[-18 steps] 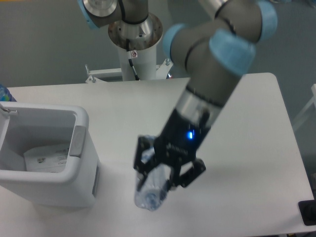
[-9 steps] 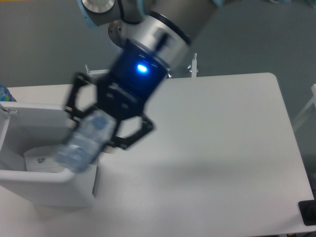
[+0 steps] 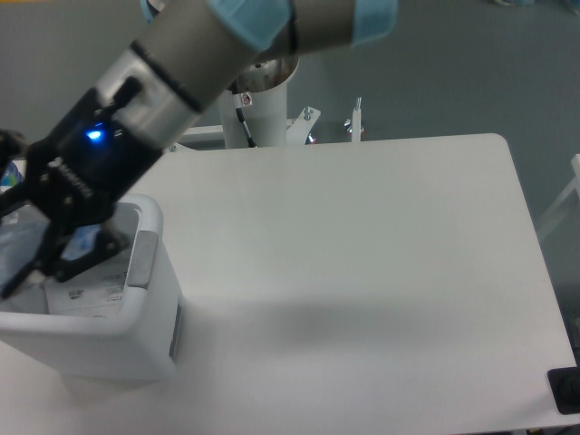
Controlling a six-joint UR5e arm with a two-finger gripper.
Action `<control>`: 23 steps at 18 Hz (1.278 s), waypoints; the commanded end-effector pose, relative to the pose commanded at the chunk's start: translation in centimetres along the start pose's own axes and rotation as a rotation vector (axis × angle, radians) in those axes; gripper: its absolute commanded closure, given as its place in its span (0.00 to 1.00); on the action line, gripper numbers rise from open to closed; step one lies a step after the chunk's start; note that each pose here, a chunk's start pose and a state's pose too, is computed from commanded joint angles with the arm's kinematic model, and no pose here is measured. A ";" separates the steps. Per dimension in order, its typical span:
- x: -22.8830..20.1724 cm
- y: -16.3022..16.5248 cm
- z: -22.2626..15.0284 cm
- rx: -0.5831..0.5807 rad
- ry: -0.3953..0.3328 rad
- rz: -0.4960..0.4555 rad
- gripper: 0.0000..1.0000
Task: Place the trash in the trash can
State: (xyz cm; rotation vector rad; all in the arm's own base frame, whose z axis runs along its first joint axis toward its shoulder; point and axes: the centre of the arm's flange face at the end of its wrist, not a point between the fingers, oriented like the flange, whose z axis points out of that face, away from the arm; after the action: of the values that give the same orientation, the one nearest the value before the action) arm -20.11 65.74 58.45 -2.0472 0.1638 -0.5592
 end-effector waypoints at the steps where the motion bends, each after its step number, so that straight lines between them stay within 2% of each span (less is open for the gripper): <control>1: -0.2 0.6 0.3 -0.007 0.003 0.019 0.12; 2: -0.3 1.3 0.6 -0.017 0.005 0.033 0.02; 3: -0.5 1.8 0.7 -0.023 0.005 0.041 0.00; 9: -0.8 2.1 0.6 -0.029 -0.007 0.039 0.00; 12: -4.2 2.9 -1.5 -0.054 -0.119 0.014 0.00; 16: -12.1 6.4 -6.5 -0.113 -0.315 -0.027 0.00; 21: -20.7 14.1 -13.5 -0.196 -0.445 -0.057 0.00; 23: -23.3 17.3 -16.4 -0.223 -0.476 -0.067 0.00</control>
State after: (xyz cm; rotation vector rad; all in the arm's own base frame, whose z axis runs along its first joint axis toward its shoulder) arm -46.21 51.69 43.21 -2.3486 -0.1314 -0.0832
